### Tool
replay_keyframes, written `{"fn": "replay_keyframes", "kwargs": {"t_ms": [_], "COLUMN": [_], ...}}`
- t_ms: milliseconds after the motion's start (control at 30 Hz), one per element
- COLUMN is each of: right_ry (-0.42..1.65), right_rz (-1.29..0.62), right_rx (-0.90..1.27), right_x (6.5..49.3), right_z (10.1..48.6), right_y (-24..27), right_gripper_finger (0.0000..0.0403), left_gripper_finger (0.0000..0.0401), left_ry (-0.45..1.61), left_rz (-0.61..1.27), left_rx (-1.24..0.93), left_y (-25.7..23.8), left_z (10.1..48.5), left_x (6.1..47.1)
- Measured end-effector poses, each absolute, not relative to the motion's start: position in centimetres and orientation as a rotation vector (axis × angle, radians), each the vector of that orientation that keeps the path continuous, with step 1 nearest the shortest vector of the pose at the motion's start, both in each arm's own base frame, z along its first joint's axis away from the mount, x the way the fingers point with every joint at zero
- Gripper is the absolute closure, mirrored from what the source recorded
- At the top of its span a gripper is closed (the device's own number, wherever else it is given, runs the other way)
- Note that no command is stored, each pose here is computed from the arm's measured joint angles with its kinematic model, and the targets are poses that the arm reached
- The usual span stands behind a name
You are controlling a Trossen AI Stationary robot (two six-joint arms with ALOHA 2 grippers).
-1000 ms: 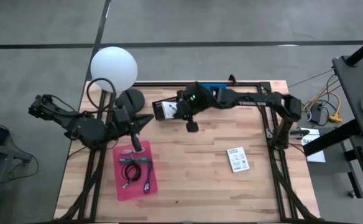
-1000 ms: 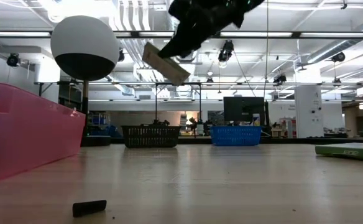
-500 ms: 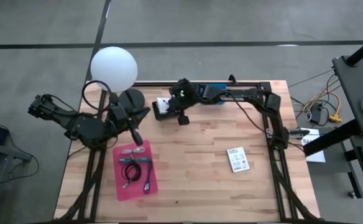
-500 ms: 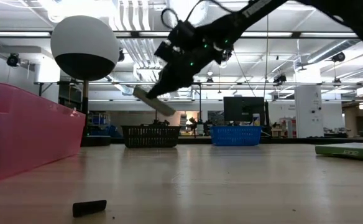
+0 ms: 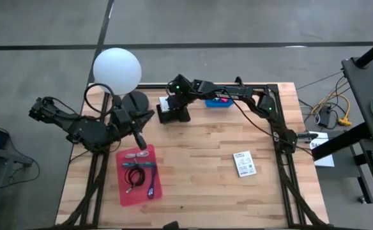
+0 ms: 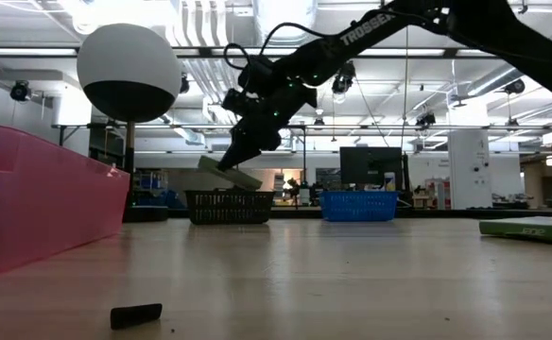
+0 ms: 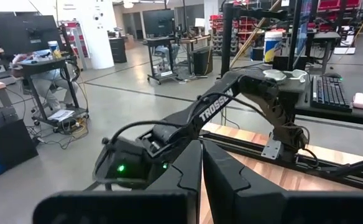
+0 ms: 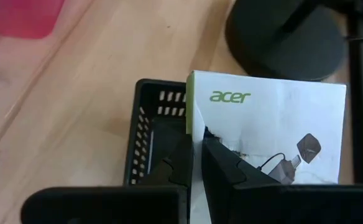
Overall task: Pick and place items into bin
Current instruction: Put the bottom card reader box into the black bin
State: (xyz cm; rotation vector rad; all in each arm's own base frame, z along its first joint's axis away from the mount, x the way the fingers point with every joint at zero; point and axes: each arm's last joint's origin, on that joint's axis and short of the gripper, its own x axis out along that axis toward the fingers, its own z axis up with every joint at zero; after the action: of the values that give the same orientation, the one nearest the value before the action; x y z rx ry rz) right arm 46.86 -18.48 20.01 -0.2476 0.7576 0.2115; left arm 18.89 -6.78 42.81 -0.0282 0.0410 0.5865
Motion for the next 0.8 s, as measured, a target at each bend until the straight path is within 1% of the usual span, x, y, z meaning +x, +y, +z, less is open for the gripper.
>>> {"fn": "replay_keyframes", "kwargs": {"t_ms": [233, 400, 800], "right_ry": [0.811, 0.878, 0.904], "right_rz": [0.226, 0.223, 0.265], "right_rx": [-0.236, -0.278, -0.301], "right_x": [47.4, 47.0, 47.0], "right_z": [19.3, 19.0, 19.3], "right_y": [-18.5, -18.5, -17.3], "right_gripper_finger": [0.0392, 0.0392, 0.0392], "left_gripper_finger": [0.0401, 0.0401, 0.0401], "left_ry": [0.041, 0.041, 0.041], "left_rz": [0.586, 0.586, 0.586], "left_rx": [-0.028, -0.028, -0.028], "left_y": [-6.8, -6.8, -6.8], "left_z": [42.8, 42.8, 42.8], "left_x": [18.9, 18.9, 18.9]}}
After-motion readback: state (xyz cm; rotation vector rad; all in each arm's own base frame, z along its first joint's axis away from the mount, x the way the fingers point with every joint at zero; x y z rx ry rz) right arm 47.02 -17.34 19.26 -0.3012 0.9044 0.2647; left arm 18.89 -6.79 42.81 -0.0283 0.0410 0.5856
